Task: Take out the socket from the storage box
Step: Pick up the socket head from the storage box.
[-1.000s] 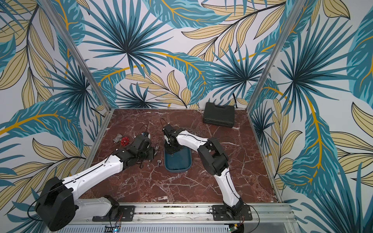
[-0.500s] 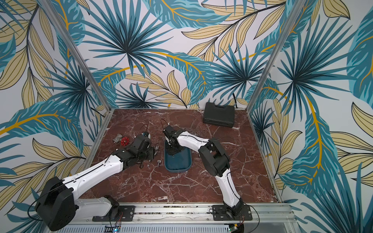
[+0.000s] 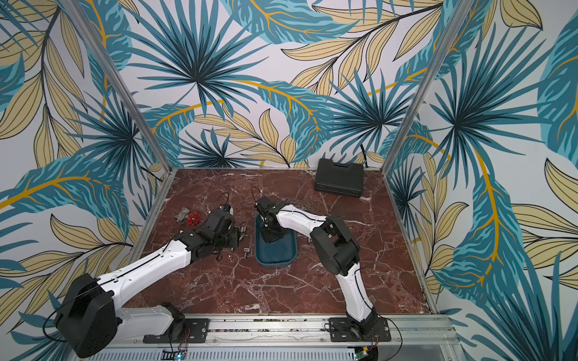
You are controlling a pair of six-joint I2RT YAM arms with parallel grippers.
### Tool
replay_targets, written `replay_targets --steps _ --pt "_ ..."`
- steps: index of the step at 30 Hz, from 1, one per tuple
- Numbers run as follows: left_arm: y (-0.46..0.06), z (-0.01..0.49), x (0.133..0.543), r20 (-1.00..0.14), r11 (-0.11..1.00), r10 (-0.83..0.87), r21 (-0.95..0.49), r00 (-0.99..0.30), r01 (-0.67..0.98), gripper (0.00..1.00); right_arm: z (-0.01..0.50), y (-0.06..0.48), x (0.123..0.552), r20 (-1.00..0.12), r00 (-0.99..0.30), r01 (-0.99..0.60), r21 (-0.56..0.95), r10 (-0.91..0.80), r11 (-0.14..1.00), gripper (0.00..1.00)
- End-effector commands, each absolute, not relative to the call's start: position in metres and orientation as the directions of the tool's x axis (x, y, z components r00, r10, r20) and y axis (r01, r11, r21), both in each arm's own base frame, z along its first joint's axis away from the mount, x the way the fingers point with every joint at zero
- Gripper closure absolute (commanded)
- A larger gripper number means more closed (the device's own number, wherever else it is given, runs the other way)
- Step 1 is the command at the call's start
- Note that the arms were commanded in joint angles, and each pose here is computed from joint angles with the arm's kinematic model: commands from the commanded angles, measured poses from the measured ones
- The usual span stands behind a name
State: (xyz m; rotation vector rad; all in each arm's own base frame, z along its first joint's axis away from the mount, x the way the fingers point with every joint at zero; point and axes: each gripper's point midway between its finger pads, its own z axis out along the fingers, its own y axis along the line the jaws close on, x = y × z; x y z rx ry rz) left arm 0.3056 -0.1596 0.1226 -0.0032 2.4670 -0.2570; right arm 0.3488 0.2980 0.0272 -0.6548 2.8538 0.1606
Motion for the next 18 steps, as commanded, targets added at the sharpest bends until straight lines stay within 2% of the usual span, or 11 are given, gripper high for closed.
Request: replay_targets --steps 1,4,7,12,18 --pt "-0.159 0.117 0.305 -0.604 0.980 -0.069 -0.188 -0.794 0.058 0.56 0.031 0.289 0.336 -0.203 -0.888 -0.431 0.051 -0.413 0.901 0.78" --pt "-0.159 0.118 0.305 -0.607 0.981 -0.066 -0.186 -0.792 0.062 0.56 0.033 0.287 0.336 -0.205 -0.888 -0.428 0.047 -0.411 0.902 0.86" --pt "-0.159 0.120 0.306 -0.611 0.981 -0.061 -0.184 -0.789 0.066 0.56 0.044 0.288 0.340 -0.238 -0.885 -0.423 0.051 -0.401 0.904 0.90" --pt "-0.159 0.122 0.308 -0.617 0.983 -0.052 -0.172 -0.785 0.070 0.55 0.078 0.274 0.355 -0.316 -0.880 -0.385 0.038 -0.355 0.922 0.91" --pt "-0.153 0.128 0.312 -0.642 0.986 -0.059 -0.155 -0.765 0.054 0.55 0.117 0.214 0.360 -0.392 -0.894 -0.255 0.053 -0.215 0.965 0.92"
